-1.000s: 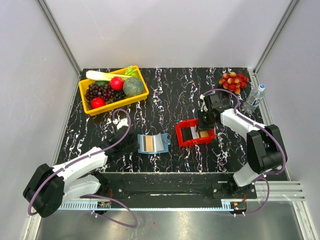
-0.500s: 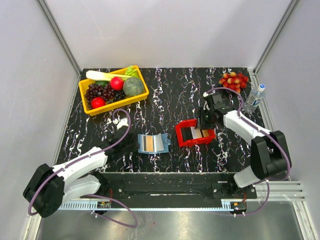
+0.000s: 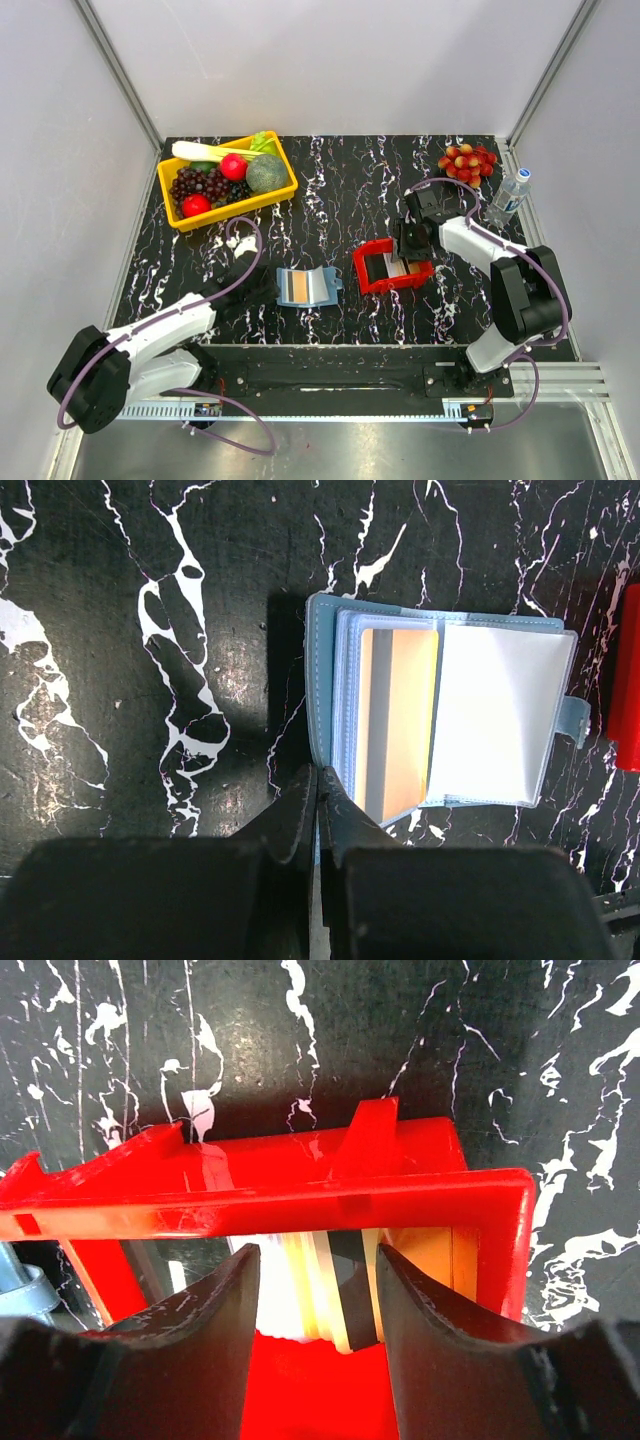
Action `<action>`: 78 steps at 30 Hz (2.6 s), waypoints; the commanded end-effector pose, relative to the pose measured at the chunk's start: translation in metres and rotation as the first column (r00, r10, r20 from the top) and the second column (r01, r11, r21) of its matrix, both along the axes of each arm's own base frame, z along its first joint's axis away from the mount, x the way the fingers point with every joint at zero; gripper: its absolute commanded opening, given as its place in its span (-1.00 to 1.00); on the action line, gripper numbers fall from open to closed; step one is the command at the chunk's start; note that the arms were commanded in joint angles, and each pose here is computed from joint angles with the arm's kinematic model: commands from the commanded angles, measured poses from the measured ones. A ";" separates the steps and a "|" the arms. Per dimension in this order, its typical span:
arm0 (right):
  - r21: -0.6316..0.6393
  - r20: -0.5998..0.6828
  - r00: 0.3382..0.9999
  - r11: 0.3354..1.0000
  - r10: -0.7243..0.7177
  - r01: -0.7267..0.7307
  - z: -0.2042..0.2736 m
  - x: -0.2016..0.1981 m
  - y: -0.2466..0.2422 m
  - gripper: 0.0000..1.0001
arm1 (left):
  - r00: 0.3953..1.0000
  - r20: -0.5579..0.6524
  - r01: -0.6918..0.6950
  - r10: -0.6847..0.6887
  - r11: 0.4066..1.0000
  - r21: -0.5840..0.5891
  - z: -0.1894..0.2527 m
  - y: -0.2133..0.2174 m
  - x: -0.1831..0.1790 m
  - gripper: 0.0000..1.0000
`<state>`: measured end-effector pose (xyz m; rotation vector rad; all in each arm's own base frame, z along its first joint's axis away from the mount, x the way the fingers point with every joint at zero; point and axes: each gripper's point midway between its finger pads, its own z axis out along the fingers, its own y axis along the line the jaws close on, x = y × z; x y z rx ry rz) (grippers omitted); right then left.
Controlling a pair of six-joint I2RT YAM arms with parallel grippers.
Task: Put the credit cards into the card holder
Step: Pick up the credit card from the storage box.
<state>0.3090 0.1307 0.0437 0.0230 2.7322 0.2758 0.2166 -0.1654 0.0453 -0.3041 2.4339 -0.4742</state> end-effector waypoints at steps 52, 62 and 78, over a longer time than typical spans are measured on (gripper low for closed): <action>0.094 0.125 0.991 0.994 0.047 -0.059 0.036 0.005 0.013 -0.03 | 0.973 0.188 0.164 -0.137 0.976 -0.140 0.106 -0.063 0.061 0.35; 0.073 0.119 0.993 0.997 0.026 -0.035 0.029 0.008 0.009 0.01 | 0.939 0.016 0.343 -0.344 0.932 -0.117 0.088 -0.153 0.093 0.34; -0.009 0.095 0.995 1.000 -0.009 0.010 0.016 0.010 -0.009 0.08 | 0.897 -0.168 0.404 -0.408 0.913 -0.064 0.024 -0.194 0.062 0.27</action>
